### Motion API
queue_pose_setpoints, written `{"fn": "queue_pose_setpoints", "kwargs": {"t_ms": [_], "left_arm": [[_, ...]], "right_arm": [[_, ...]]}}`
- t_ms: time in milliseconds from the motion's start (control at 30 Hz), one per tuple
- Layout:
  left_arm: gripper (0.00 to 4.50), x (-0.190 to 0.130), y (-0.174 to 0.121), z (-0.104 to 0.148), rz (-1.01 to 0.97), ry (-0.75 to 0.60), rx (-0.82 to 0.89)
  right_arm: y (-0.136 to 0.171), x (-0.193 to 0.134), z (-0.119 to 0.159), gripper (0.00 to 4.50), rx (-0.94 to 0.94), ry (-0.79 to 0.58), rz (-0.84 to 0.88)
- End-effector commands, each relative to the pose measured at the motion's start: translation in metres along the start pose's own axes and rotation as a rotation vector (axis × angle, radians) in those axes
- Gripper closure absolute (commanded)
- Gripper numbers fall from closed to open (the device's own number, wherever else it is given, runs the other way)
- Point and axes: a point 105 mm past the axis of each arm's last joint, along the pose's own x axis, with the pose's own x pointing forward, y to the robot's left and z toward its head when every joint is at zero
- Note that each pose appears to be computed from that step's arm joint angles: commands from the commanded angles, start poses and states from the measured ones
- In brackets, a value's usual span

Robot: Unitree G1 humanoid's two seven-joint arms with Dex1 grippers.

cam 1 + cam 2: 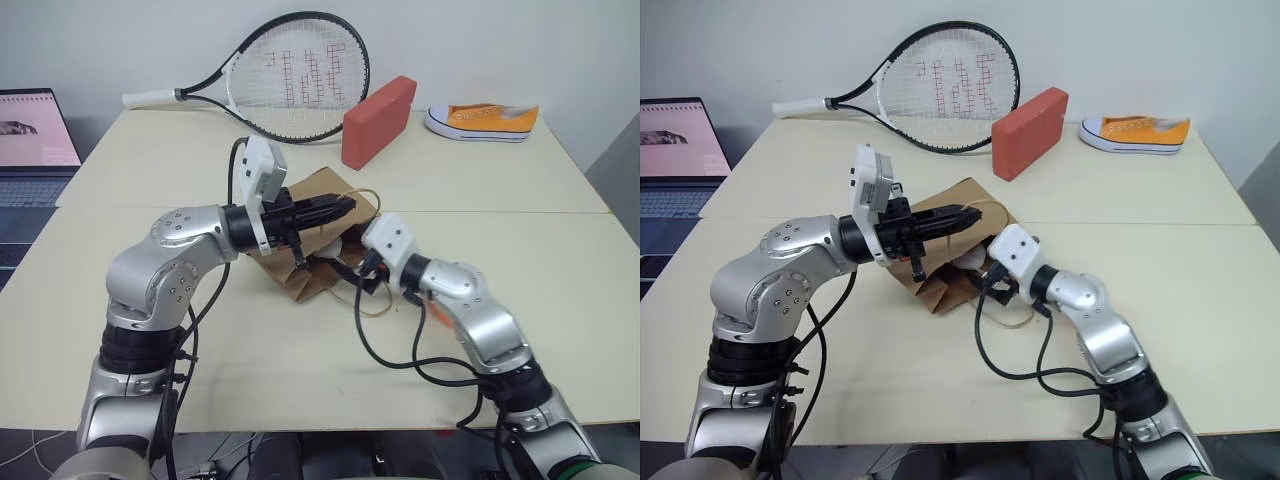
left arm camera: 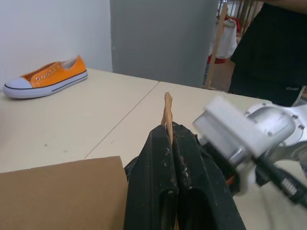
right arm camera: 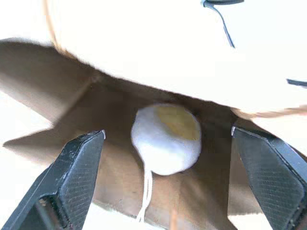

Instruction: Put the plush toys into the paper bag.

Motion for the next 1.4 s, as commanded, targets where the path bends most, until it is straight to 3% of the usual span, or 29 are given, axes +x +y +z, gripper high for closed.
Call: {"fn": "queue_pose_setpoints", "kwargs": {"t_ms": [33, 233, 500, 767, 867, 933, 1233, 1400], "left_arm": [[4.5, 0.004, 0.002, 0.011, 0.013, -0.035, 0.044], [4.5, 0.004, -0.002, 0.007, 0.004, -0.037, 0.036], [4.5, 0.004, -0.007, 0.004, -0.017, -0.041, 0.033], [4.5, 0.002, -0.007, 0.004, -0.022, -0.029, 0.048], [4.5, 0.001, -0.006, 0.005, -0.016, -0.029, 0.053], [4.5, 0.0, -0.006, 0.005, -0.014, -0.029, 0.055], [4.5, -0.006, -0.003, 0.007, 0.007, -0.03, 0.057], [4.5, -0.008, -0.001, 0.011, 0.008, -0.036, 0.055]], "right_arm": [[-0.001, -0.033, 0.021, 0.06, 0.046, -0.026, 0.085], [-0.014, -0.096, 0.01, 0.06, 0.013, 0.116, 0.109], [-0.038, -0.154, -0.051, 0.06, 0.085, 0.345, -0.088], [-0.036, -0.162, -0.108, 0.06, 0.297, 0.403, -0.194], [-0.036, -0.153, -0.11, 0.62, 0.339, 0.375, -0.205], [-0.034, -0.148, -0.108, 1.23, 0.342, 0.362, -0.194], [-0.034, -0.134, -0.088, 4.48, 0.29, 0.313, -0.131], [-0.021, -0.114, -0.05, 4.48, 0.233, 0.231, 0.002]]}}
